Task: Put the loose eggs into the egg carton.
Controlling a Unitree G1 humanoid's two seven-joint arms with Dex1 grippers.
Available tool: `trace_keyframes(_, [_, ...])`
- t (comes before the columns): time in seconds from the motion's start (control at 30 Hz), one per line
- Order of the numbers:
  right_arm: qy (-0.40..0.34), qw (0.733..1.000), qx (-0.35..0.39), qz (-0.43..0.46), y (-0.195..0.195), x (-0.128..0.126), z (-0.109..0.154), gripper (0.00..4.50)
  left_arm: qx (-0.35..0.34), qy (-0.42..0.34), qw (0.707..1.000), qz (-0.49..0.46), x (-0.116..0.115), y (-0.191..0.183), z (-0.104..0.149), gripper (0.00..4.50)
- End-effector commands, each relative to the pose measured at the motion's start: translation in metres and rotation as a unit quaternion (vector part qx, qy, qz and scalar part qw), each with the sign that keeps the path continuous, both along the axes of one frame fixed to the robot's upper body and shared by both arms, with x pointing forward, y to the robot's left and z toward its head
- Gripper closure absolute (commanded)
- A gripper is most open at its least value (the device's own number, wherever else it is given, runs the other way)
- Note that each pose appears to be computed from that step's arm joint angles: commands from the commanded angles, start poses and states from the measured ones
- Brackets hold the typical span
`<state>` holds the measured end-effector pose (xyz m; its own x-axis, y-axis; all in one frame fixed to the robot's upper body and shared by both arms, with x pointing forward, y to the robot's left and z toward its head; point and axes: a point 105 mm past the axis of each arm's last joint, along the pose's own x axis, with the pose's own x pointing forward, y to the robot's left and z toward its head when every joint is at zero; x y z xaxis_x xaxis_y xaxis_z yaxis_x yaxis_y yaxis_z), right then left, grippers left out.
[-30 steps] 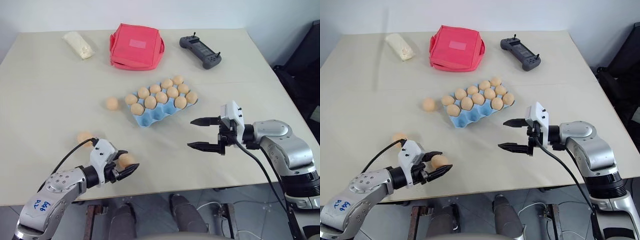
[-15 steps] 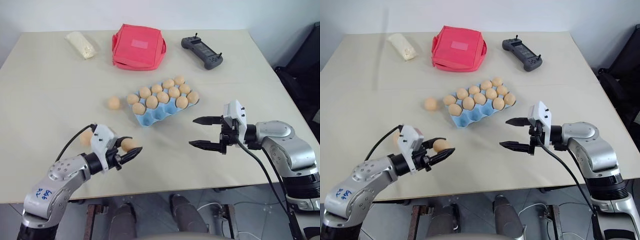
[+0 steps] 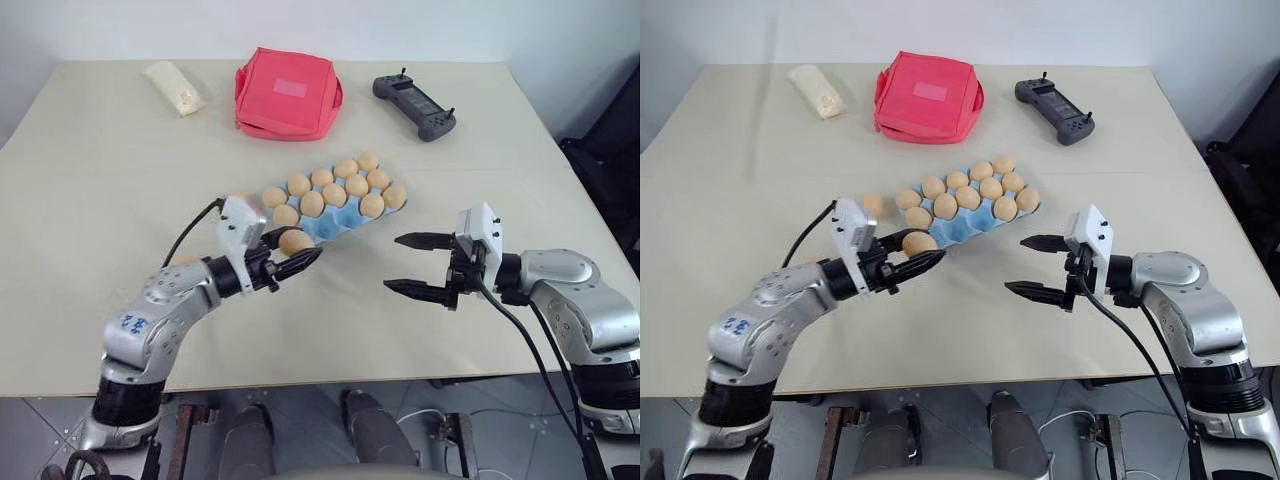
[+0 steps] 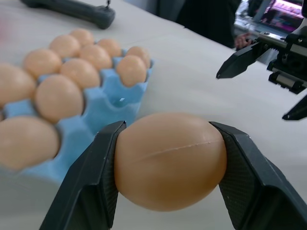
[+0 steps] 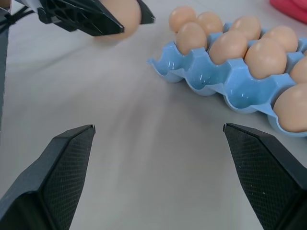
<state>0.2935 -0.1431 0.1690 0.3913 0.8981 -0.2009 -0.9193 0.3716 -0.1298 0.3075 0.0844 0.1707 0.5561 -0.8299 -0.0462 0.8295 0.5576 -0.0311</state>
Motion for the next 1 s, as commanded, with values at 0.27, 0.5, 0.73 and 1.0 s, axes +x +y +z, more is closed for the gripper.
trace_keyframes(0.27, [-0.029,0.999,0.010,-0.013,-0.002,-0.008,0.011,0.00,-0.011,-0.021,0.999,-0.026,0.037,-0.037,0.015,2.07])
trace_keyframes(0.5, [-0.031,0.999,0.011,-0.021,-0.003,-0.010,0.010,0.00,0.004,-0.054,0.998,-0.027,0.059,-0.054,0.012,2.07])
trace_keyframes(0.73, [-0.034,0.999,0.012,-0.028,-0.004,-0.011,0.010,0.00,0.017,-0.075,0.997,0.008,0.087,-0.061,0.012,2.07])
trace_keyframes(1.0, [-0.035,0.999,0.013,-0.035,-0.004,-0.011,0.010,0.00,0.005,-0.087,0.996,0.013,0.095,-0.071,0.018,2.07])
